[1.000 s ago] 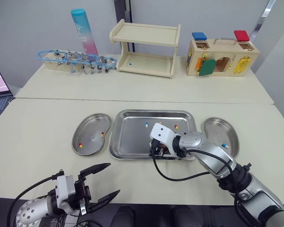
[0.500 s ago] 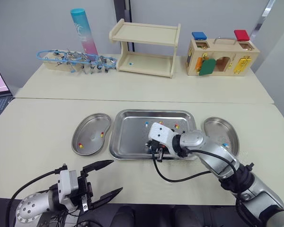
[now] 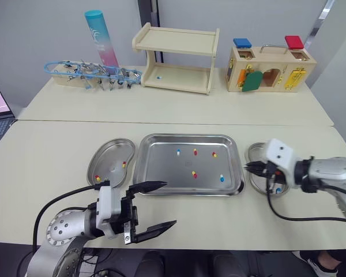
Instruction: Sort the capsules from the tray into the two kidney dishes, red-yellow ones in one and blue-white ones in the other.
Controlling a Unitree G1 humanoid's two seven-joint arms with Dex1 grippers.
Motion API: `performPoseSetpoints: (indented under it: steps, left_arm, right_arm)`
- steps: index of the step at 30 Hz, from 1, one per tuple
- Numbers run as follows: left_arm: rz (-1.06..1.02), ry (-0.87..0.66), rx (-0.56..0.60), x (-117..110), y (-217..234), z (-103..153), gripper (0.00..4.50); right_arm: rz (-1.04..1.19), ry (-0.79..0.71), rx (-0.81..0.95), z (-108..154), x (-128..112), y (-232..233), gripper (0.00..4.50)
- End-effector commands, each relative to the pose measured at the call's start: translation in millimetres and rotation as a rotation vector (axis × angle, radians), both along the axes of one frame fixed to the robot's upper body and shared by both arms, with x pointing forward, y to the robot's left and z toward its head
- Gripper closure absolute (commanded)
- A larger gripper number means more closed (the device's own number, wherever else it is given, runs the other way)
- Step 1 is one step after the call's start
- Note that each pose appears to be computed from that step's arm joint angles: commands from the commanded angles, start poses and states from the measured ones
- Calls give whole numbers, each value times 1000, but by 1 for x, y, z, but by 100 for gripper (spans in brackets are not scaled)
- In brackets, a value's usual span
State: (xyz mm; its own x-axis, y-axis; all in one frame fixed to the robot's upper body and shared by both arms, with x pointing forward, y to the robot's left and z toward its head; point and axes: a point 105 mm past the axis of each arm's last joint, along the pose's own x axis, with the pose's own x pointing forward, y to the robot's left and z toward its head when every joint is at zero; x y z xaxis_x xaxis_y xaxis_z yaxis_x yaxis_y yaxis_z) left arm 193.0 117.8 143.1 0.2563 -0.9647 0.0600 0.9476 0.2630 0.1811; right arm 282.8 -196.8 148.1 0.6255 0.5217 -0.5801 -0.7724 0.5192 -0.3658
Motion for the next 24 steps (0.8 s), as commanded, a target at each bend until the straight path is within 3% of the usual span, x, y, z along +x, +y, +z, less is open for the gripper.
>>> performPoseSetpoints:
  steps: [1,6,15,24]
  left_arm:
    - [-37,-28,-21,-1,-10,16,0]
    - [-41,-28,-18,5,-13,23,0]
    - [-25,-4,-5,2,-8,20,0]
    - [-9,-15,27,-5,8,3,0]
  right_arm:
    - [-64,-43,-58,1,6,-23,447]
    - [-117,18,-99,-16,7,-40,447]
    - [-119,-8,-89,-6,10,-44,199]
    - [-53,-65,-99,1,6,-48,199]
